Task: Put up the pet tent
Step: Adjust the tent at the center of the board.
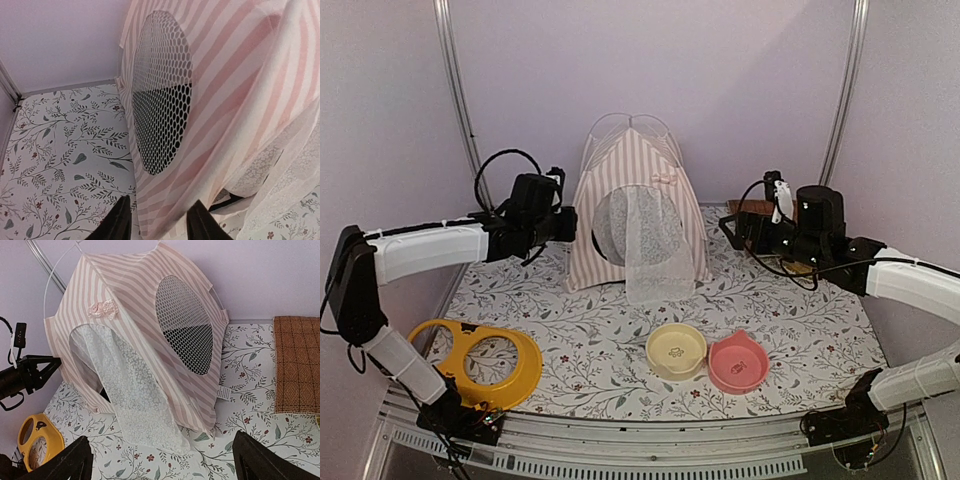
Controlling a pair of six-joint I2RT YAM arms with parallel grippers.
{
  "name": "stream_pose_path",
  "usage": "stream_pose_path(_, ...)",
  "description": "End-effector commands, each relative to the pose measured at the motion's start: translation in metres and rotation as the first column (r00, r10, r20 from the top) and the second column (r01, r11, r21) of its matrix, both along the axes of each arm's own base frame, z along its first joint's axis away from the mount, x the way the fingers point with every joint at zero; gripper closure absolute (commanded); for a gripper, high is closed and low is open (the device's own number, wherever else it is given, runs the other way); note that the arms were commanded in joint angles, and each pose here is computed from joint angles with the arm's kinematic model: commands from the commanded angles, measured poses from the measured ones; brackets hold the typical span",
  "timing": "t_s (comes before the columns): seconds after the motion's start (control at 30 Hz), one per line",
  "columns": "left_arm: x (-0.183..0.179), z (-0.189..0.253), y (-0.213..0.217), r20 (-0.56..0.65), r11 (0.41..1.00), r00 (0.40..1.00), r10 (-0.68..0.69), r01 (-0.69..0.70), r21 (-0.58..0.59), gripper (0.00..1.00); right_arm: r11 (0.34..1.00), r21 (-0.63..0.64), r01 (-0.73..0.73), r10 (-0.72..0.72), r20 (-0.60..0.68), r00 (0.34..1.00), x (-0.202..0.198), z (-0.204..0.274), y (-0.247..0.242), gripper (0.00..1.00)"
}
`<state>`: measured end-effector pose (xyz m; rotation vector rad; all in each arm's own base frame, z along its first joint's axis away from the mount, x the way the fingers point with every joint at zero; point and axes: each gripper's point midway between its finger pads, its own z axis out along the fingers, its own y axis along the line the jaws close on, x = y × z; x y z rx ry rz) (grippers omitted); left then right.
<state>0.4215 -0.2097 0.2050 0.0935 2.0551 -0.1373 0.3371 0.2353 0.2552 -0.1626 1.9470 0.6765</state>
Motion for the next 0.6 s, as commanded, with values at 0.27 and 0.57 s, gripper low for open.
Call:
stream_pose_path(0.27,-0.076,0.059,-0.032,0.107,0.965,0.975,-0.195,0.210,-0.157,0.46,0.991,-0.035,0.126,-0.126,0.014,0.992,-0.001,0.010,-0.030,0.01)
stream_pose_path(0.57,-0.112,0.023,-0.090,0.080,0.895,0.928,-0.363,0.371,-0.248,0.46,0.985,-0.087,0.148,-0.153,-0.049,0.987,-0.004,-0.010,-0.037,0.01)
